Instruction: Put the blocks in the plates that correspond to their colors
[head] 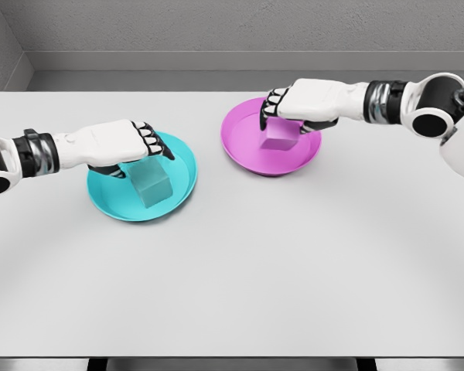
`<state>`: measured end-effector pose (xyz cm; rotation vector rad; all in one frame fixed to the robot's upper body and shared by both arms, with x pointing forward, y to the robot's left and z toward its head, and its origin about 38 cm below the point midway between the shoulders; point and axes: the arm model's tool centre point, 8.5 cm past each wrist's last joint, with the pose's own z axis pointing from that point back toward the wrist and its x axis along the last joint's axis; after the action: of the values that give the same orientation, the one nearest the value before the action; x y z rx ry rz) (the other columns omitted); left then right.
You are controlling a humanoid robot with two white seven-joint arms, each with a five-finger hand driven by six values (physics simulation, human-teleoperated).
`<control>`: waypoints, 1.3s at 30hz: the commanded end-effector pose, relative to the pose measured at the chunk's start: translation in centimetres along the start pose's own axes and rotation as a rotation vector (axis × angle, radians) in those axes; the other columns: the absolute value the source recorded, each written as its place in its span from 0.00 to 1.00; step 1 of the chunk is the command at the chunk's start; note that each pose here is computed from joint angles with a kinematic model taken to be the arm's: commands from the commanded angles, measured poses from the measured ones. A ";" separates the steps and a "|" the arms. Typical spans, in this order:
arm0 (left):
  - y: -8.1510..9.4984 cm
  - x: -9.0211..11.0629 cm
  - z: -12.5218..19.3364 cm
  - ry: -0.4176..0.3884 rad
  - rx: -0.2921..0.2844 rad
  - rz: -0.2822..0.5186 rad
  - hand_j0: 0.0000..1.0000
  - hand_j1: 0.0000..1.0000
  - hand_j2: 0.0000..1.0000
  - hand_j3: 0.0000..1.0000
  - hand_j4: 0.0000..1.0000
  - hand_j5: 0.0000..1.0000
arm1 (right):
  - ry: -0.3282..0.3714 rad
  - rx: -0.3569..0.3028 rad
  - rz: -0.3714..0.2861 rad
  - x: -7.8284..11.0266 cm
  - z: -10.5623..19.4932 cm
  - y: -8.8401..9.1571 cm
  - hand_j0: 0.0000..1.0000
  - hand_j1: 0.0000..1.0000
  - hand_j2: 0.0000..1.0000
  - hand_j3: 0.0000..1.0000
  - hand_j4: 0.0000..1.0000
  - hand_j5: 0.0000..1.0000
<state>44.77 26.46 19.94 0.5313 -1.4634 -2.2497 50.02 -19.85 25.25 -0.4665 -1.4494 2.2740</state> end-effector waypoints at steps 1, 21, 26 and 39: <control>-0.1 -0.1 0.0 0.005 -0.003 0.001 1.00 1.00 1.00 1.00 1.00 1.00 | 0.013 0.007 -0.045 -0.6 -0.7 0.8 0.47 0.47 0.47 0.47 0.47 0.47; 1.0 -4.9 11.5 0.207 -0.020 0.018 1.00 1.00 1.00 1.00 1.00 1.00 | 0.076 -0.009 -0.087 -0.8 -1.4 0.1 1.00 1.00 1.00 1.00 1.00 1.00; 1.0 -4.9 11.5 0.208 -0.021 0.017 1.00 1.00 1.00 1.00 1.00 1.00 | 0.093 -0.050 -0.020 -0.7 3.2 -1.3 1.00 1.00 1.00 1.00 1.00 1.00; 0.9 -4.9 11.5 0.209 -0.024 0.017 1.00 1.00 1.00 1.00 1.00 1.00 | 0.092 -0.121 -0.137 1.5 16.1 5.3 1.00 1.00 1.00 1.00 1.00 1.00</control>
<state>43.13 37.44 25.58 0.7211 -1.3291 -2.1292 40.15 -32.79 25.34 -0.4461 -1.5103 2.0580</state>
